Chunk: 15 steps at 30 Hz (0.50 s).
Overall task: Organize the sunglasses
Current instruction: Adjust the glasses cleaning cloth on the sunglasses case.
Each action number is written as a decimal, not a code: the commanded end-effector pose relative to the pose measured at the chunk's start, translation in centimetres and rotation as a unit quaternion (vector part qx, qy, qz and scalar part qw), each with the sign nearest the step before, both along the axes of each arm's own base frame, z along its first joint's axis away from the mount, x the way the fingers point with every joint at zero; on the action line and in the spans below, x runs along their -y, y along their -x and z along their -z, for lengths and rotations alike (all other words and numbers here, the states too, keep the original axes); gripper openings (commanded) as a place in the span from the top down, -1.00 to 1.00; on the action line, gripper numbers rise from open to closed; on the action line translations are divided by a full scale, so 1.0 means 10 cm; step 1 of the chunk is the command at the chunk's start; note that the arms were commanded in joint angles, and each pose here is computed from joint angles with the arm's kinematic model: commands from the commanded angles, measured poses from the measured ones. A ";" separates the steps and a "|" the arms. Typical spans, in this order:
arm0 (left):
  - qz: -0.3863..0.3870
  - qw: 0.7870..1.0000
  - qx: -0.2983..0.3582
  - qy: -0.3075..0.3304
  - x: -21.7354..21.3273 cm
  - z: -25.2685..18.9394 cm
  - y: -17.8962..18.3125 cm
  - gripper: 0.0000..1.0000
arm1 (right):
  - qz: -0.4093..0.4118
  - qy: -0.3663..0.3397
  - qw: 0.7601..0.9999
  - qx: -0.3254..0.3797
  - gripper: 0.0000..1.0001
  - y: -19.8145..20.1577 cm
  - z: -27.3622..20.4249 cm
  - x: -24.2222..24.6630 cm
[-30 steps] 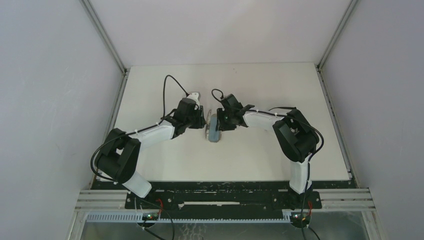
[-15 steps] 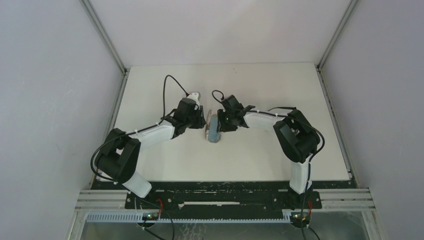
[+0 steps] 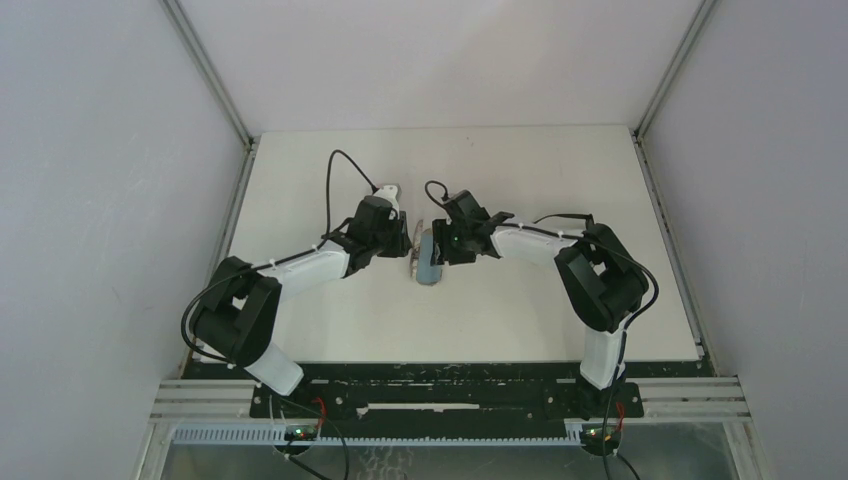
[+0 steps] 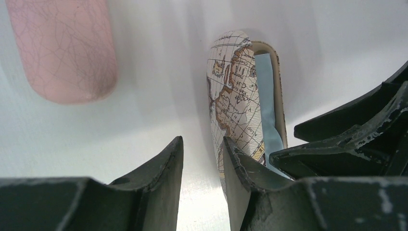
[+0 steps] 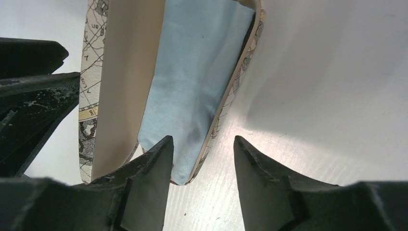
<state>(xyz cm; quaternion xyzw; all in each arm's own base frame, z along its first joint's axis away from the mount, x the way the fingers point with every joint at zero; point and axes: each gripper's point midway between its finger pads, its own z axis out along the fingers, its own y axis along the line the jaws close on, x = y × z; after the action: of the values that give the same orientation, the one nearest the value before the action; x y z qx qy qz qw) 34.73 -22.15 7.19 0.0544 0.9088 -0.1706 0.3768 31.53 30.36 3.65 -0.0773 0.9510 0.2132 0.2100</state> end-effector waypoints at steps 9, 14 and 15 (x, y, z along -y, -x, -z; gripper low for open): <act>0.016 0.999 0.039 0.028 0.15 -0.34 -0.10 0.20 | -0.001 -0.005 1.000 0.021 0.57 -0.02 -0.18 -0.02; 0.016 0.999 0.040 0.028 0.15 -0.35 -0.09 0.20 | 0.000 -0.012 1.000 0.026 0.73 -0.03 -0.24 -0.02; 0.016 0.999 0.041 0.028 0.15 -0.36 -0.09 0.20 | 0.001 -0.014 1.000 0.027 0.73 -0.03 -0.25 -0.02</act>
<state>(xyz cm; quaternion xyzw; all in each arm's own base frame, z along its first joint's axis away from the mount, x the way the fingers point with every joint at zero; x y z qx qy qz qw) 34.61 -22.34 7.19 0.0569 0.9087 -0.1726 0.3758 31.15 30.32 3.49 -0.0826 0.9526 0.2076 0.2064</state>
